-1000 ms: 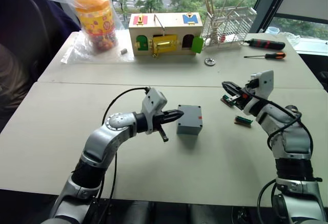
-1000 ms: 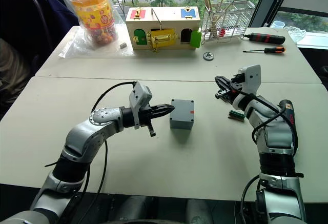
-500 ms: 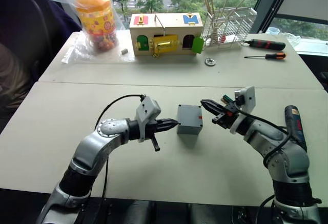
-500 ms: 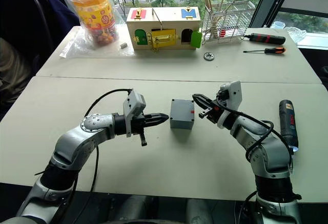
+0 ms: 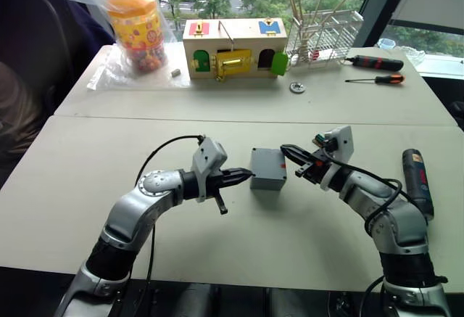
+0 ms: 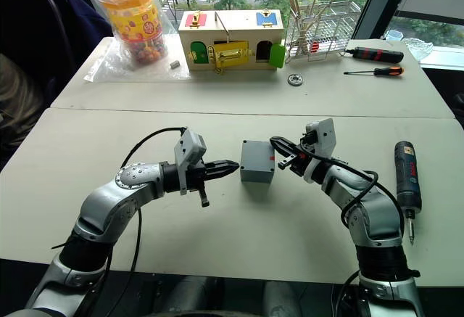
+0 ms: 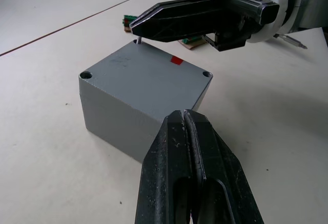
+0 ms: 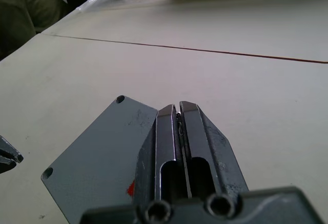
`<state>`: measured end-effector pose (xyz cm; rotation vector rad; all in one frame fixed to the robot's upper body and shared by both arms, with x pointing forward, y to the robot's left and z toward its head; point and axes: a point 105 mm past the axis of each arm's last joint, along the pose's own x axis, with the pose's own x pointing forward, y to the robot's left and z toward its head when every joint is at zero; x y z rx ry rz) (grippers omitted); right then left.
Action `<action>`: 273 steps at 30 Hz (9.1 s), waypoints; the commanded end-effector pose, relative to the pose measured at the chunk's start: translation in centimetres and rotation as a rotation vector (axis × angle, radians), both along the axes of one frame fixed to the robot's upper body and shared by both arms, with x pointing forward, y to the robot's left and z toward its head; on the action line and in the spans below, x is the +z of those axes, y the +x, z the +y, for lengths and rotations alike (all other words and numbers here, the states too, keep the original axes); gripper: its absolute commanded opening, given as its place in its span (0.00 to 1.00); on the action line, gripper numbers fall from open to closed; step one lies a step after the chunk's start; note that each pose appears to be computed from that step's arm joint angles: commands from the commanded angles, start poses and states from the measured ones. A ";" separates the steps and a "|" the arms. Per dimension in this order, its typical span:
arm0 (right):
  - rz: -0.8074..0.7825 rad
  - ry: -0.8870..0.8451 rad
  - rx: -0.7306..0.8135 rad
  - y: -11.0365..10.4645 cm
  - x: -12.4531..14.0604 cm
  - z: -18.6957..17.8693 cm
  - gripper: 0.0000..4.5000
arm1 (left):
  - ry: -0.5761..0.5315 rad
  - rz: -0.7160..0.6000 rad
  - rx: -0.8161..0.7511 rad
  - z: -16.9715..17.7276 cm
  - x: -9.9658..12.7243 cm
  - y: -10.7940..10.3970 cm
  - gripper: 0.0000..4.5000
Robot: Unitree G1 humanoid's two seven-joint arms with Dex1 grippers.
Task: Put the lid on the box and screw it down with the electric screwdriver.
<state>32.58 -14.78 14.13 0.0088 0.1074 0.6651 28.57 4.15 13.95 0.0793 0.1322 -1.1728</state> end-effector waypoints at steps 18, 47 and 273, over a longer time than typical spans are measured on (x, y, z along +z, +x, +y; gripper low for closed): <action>-0.145 -0.024 -0.152 -0.1 4.7 -3.8 0.75 | -0.098 -0.055 -0.034 -1.6 2.8 -0.1 0.00; 0.850 -0.362 -0.636 -9.2 2.8 -24.0 0.99 | -0.125 -0.169 -0.311 -8.6 3.5 -4.5 0.00; 0.455 -0.090 0.161 -14.5 -3.3 -8.2 0.99 | 0.058 0.358 0.011 8.0 -2.9 -7.9 0.00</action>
